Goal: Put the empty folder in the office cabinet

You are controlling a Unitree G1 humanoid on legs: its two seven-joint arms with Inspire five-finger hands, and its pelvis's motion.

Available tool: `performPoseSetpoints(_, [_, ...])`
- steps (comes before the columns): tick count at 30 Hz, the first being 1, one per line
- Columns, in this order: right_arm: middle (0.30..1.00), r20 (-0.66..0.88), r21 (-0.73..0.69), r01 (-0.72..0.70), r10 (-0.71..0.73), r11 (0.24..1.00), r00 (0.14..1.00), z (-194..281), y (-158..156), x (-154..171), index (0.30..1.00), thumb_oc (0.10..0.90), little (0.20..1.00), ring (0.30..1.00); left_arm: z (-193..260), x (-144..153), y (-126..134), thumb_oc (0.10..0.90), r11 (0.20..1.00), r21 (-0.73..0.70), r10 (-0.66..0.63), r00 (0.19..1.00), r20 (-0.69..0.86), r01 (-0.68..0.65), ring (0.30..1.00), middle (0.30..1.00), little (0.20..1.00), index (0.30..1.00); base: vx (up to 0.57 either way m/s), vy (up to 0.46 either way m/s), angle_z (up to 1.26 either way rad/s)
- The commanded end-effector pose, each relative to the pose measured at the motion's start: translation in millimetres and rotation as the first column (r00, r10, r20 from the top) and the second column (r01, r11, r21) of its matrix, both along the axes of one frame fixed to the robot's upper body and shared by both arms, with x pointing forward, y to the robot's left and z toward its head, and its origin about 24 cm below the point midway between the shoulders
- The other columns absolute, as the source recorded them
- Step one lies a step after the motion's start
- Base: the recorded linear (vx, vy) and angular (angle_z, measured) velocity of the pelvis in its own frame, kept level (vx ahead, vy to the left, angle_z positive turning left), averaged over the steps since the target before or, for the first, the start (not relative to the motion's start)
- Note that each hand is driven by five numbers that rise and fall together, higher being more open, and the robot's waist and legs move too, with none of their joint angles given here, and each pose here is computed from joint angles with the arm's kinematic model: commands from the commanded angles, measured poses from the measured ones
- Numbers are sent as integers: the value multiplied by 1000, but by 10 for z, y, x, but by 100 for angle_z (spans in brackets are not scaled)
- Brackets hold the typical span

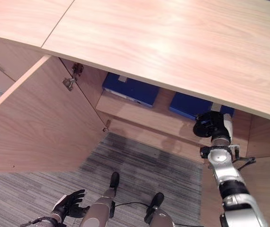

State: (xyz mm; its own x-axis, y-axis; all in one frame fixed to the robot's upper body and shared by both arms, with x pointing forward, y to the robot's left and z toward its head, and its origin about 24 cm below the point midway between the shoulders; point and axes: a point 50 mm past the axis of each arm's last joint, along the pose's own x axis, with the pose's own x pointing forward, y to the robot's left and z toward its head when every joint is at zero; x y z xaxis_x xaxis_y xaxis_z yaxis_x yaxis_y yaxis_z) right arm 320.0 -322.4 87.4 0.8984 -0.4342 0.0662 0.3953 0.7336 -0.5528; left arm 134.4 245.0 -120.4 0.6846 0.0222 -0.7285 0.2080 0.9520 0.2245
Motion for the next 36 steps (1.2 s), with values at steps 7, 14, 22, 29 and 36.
performPoseSetpoints(7, [300,235,-40,-169,174,985,956,420,394,94,300,400,300,300,496,692,-142,800,990,-132,90,937,339,-47,900,900,900,900,-3,-24,4])
performPoseSetpoints(14, [300,255,8,-276,265,961,930,417,818,276,300,400,300,300,1442,1593,-865,800,937,-2,-256,689,678,350,900,900,900,900,-19,-7,-20])
performPoseSetpoints(22, [300,376,-82,-526,515,846,770,1143,1800,690,300,400,300,300,2557,2313,-2188,800,365,858,-925,38,378,362,900,900,900,900,-41,34,-36])
performPoseSetpoints(29, [300,414,-105,-592,576,799,705,1343,2085,715,300,400,300,300,2858,2338,-2476,800,389,891,-911,-45,410,236,900,900,900,900,11,10,-32])
performPoseSetpoints(36, [300,440,-114,-607,588,787,679,1397,2123,680,300,400,300,300,2917,2378,-2563,800,410,895,-907,-22,420,177,900,900,900,900,13,-10,-14])
